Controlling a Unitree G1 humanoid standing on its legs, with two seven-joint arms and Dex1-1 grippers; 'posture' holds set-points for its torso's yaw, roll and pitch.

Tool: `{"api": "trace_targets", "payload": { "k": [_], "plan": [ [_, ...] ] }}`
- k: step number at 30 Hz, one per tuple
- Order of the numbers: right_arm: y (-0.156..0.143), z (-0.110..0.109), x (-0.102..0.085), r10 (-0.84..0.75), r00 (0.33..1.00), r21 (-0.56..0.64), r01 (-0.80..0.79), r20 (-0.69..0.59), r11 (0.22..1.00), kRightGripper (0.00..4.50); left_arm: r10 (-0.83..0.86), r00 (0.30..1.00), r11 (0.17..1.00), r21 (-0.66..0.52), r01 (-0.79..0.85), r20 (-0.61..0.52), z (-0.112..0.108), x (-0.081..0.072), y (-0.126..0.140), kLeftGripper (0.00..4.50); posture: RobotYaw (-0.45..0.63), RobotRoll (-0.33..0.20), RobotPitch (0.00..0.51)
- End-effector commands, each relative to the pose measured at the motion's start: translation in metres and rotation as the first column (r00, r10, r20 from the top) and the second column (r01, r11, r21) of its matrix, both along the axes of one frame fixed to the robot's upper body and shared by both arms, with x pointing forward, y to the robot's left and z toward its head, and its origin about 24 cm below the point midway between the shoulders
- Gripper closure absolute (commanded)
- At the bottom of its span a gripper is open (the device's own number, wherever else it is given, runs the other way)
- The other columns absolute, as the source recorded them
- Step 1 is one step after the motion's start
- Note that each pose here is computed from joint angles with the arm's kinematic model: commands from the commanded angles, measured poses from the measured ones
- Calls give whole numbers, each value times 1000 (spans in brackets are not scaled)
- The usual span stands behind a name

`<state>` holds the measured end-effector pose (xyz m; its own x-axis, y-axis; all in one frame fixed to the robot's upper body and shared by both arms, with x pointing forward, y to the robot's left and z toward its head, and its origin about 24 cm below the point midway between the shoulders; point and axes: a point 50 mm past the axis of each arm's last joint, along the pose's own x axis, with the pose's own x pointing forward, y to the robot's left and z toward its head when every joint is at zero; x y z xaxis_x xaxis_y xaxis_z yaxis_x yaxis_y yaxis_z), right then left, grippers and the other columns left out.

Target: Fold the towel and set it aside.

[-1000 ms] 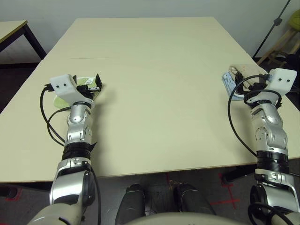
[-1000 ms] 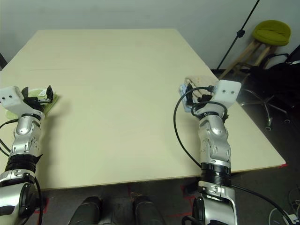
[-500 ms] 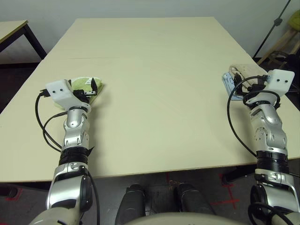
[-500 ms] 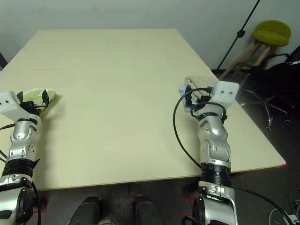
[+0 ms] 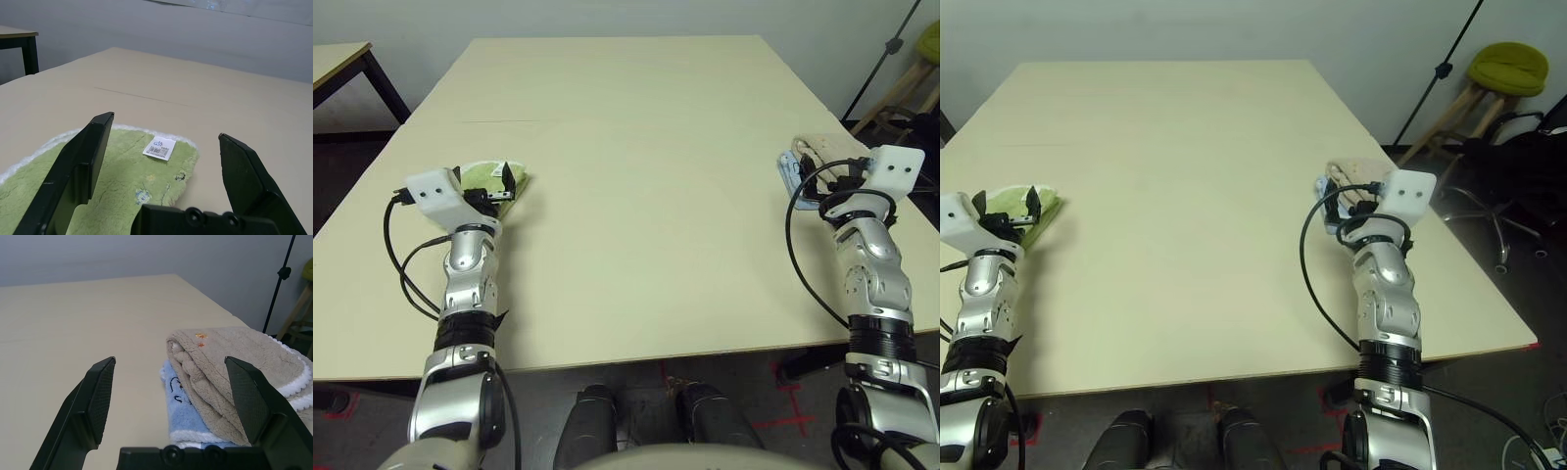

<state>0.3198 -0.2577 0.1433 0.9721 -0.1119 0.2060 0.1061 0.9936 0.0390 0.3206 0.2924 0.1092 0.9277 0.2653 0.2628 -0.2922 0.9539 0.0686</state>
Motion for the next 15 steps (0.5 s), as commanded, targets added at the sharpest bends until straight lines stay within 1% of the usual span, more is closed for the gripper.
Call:
{"api": "trace_targets", "payload": {
  "k": [1, 11, 15],
  "plan": [
    [0, -4, 0, -2, 1000, -3, 2, -19, 1000, 16, -1, 1000, 1000, -9, 1, 0, 1, 0, 1, 0, 28, 0, 94],
    [-1, -4, 0, -10, 1000, -2, 10, -16, 1000, 16, -13, 1000, 1000, -9, 12, -2, 2, 3, 0, 0, 27, 0, 94],
    [-1, 0, 6, -10, 1000, -4, 10, -10, 1000, 16, -12, 1000, 1000, -8, 12, 1, 3, 3, 1, 0, 38, 0, 90]
  ]
}}
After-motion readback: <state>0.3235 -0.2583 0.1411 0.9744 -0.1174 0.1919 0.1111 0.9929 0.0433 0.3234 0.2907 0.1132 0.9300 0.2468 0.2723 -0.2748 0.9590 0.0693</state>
